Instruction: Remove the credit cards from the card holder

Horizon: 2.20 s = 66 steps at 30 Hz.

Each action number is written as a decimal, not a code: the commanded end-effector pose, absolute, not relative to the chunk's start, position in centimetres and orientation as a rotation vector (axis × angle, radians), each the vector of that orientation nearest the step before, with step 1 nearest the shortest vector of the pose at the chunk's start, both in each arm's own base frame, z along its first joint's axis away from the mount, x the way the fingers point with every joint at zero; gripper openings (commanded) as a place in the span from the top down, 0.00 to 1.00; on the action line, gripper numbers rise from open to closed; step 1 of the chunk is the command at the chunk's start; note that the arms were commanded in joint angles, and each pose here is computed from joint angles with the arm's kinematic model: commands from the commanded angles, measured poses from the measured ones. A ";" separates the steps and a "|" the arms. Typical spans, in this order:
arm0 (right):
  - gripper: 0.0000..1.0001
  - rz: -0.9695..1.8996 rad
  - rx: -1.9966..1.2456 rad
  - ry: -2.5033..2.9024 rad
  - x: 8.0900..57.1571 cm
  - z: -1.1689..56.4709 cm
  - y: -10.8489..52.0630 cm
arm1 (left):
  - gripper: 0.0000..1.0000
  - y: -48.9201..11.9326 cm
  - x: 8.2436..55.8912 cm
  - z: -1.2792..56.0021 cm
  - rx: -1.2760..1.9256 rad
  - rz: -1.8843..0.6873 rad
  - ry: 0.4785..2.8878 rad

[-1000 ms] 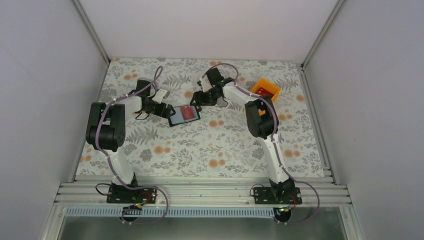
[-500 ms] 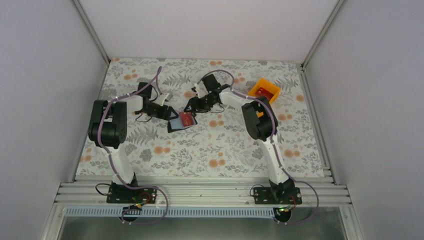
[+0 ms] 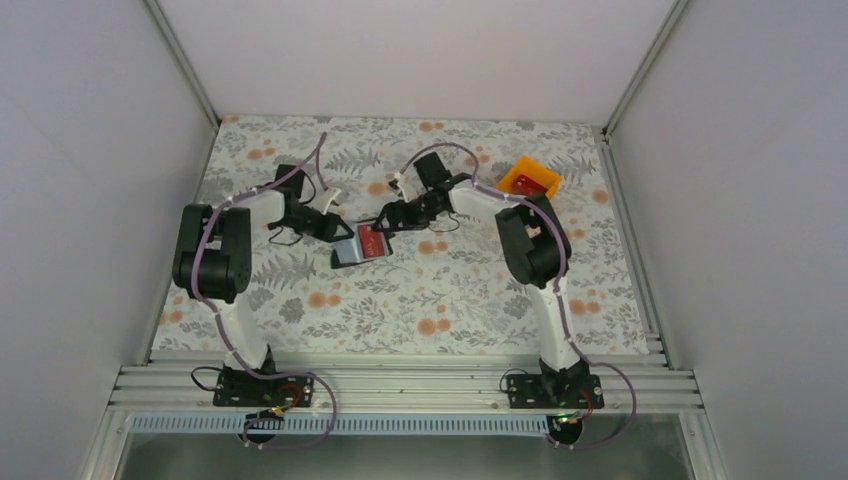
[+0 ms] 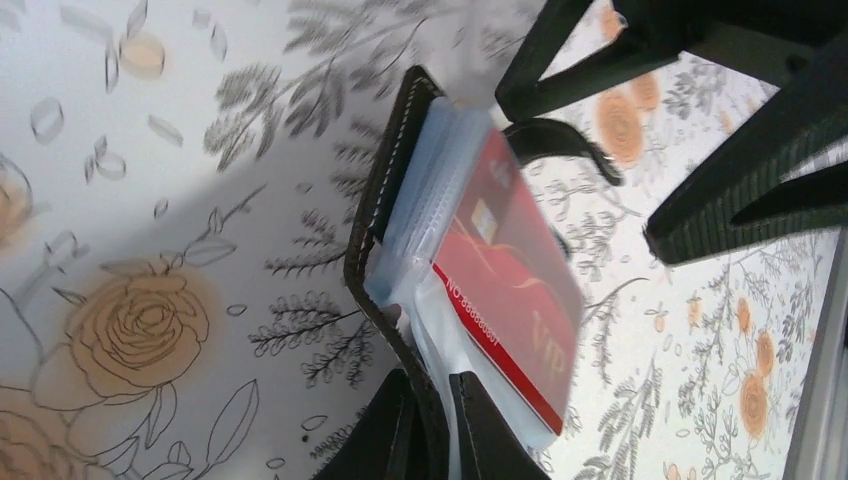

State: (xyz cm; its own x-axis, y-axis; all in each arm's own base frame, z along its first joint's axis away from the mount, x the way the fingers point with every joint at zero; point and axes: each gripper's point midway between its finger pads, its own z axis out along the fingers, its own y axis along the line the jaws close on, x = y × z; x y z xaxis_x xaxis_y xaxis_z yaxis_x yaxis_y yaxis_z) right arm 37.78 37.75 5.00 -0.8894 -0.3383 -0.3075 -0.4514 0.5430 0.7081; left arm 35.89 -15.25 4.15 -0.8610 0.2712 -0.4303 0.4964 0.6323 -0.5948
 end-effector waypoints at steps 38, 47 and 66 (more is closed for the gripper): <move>0.96 1.488 -1.176 1.845 33.3 21.8 36.7 | 0.47 -11.7 39.9 21.8 0.800 -0.709 2.152; 0.96 1.170 -0.770 2.143 39.5 21.6 35.9 | 0.41 -9.7 41.1 28.5 0.775 -0.580 2.024; 0.96 1.201 -0.947 1.972 36.2 27.9 38.0 | 0.64 -19.6 36.9 25.9 0.949 -1.036 2.004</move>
State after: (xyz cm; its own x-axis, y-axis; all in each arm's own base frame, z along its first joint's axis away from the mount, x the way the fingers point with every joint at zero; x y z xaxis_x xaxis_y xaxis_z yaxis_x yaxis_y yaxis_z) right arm 39.00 37.51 22.84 -0.6502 -0.2529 -0.7164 -0.7300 0.4693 0.4969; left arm 36.28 -19.79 24.89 -0.5207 0.3287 -0.7879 0.8276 0.4210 -0.3712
